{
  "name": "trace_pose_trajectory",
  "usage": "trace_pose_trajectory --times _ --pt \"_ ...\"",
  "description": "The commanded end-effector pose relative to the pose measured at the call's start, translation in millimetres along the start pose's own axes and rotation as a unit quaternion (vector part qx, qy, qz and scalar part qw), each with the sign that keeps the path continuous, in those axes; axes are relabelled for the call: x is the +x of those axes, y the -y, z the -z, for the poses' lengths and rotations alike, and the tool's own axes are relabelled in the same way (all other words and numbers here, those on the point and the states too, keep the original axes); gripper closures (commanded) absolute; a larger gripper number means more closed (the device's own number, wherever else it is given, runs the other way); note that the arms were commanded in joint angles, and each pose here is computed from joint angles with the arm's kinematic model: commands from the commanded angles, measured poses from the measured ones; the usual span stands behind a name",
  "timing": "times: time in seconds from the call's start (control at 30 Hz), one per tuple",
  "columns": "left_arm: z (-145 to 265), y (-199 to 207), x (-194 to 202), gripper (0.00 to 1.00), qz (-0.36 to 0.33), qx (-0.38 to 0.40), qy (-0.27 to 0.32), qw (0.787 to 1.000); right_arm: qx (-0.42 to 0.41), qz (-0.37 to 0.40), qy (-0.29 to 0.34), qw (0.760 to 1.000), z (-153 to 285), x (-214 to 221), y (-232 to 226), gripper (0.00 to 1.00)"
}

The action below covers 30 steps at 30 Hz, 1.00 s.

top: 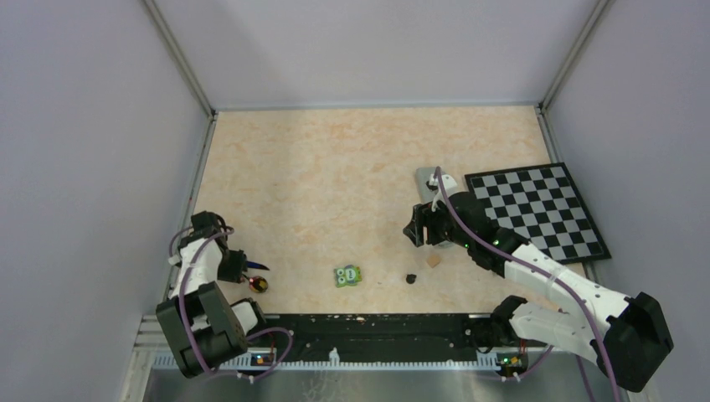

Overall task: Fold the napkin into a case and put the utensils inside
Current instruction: Pick up the spoon from the corner of the board, then pass from the left arm to the right

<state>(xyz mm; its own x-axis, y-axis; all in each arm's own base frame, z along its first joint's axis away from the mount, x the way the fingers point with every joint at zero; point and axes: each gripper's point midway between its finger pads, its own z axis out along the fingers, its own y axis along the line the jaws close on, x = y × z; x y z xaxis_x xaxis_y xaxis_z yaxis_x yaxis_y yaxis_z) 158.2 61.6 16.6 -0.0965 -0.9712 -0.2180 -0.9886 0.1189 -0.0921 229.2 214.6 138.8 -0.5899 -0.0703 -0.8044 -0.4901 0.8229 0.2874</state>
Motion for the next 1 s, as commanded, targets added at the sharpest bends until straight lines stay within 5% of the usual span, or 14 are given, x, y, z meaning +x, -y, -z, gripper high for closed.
trace_pose_trajectory --times 0.0,0.6,0.8,0.97 --pt "-9.9 0.3 -5.4 0.63 -0.003 -0.001 0.013 1.000 -0.007 0.012 0.026 1.000 4.7 -18.3 -7.5 0.39" --pt "-9.8 16.6 -8.2 1.00 -0.038 0.029 -0.002 0.999 0.034 -0.001 0.029 0.999 2.2 -19.3 14.5 0.39" --pt "34.9 50.7 17.7 1.00 -0.058 0.151 -0.077 0.984 0.057 -0.013 0.030 0.998 0.3 -20.8 34.5 0.40" --pt "105.1 83.6 33.8 1.00 -0.074 0.289 -0.103 0.949 0.036 0.005 0.014 0.999 -7.6 -15.8 29.1 0.39"
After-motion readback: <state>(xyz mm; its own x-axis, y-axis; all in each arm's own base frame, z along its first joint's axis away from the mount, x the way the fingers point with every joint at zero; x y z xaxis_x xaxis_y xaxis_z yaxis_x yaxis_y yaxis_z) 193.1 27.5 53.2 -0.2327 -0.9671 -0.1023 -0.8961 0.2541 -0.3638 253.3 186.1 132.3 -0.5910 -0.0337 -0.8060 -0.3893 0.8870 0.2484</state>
